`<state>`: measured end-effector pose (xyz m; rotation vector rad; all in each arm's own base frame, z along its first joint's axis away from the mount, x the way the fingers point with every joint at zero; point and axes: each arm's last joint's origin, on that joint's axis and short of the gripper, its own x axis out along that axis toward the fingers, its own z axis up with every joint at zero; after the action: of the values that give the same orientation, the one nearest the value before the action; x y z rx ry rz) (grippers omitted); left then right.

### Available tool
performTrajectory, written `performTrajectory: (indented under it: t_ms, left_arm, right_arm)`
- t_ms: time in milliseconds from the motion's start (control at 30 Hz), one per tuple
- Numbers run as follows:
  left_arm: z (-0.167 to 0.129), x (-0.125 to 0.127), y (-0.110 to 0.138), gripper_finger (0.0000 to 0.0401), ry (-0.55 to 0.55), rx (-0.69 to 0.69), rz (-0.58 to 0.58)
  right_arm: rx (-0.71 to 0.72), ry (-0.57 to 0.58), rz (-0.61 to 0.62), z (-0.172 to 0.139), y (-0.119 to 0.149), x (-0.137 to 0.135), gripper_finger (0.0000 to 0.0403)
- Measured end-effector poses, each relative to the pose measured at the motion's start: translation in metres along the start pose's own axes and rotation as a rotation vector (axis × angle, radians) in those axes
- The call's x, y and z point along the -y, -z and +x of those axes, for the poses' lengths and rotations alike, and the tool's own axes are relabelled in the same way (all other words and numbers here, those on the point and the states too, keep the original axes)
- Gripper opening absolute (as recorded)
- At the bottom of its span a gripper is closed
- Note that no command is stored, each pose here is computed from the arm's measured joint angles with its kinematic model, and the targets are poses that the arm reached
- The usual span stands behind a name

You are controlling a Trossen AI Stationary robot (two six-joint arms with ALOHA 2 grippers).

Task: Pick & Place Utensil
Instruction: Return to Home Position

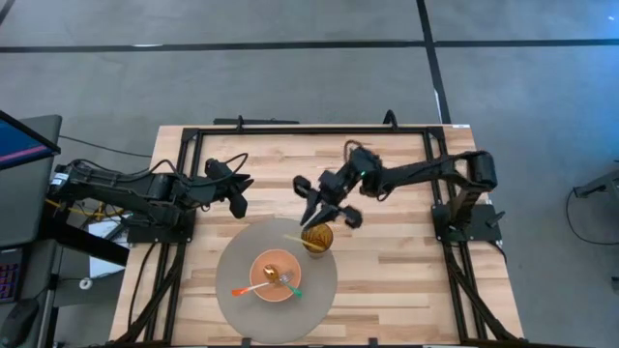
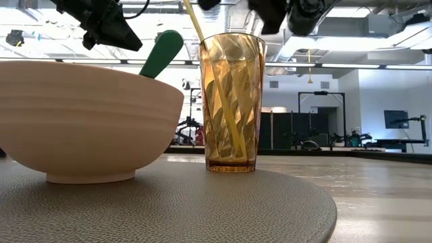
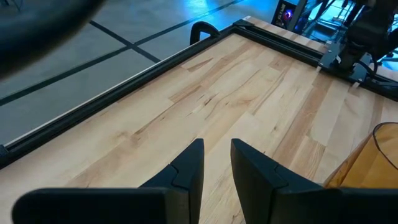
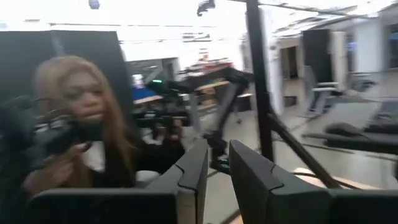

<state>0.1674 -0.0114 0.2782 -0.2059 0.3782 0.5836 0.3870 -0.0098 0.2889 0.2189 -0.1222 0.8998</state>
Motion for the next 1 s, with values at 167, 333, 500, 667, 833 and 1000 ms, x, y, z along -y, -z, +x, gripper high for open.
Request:
performTrajectory:
  t_ms: [167,333,500,667,833,1000]
  left_arm:
    - [0.0,0.0,0.0,0.0081,0.0,0.001,0.0]
    - [-0.006,-0.003,-0.004,0.0081,0.009,0.038,0.03]
    - [-0.026,-0.014,-0.014,0.0081,0.057,0.131,0.008]
    - [-0.052,-0.03,-0.02,0.0081,0.12,0.227,0.019]
    - [-0.063,-0.039,-0.013,0.0081,0.152,0.271,0.08]
    - [-0.055,-0.046,0.016,0.0081,0.146,0.254,0.057]
  right_arm:
    - [-0.029,-0.095,-0.035,-0.027,-0.039,-0.01,0.006]
    - [-0.079,0.034,-0.012,-0.064,-0.068,-0.016,0.0051]
    - [-0.198,0.305,-0.008,-0.1,-0.083,-0.039,0.0031]
    - [-0.406,0.633,-0.116,-0.117,-0.091,-0.086,0.0009]
    - [-0.439,0.677,-0.251,-0.118,-0.09,-0.128,0.0001]
    - [-0.38,0.712,-0.293,-0.136,-0.063,-0.159,0.0004]
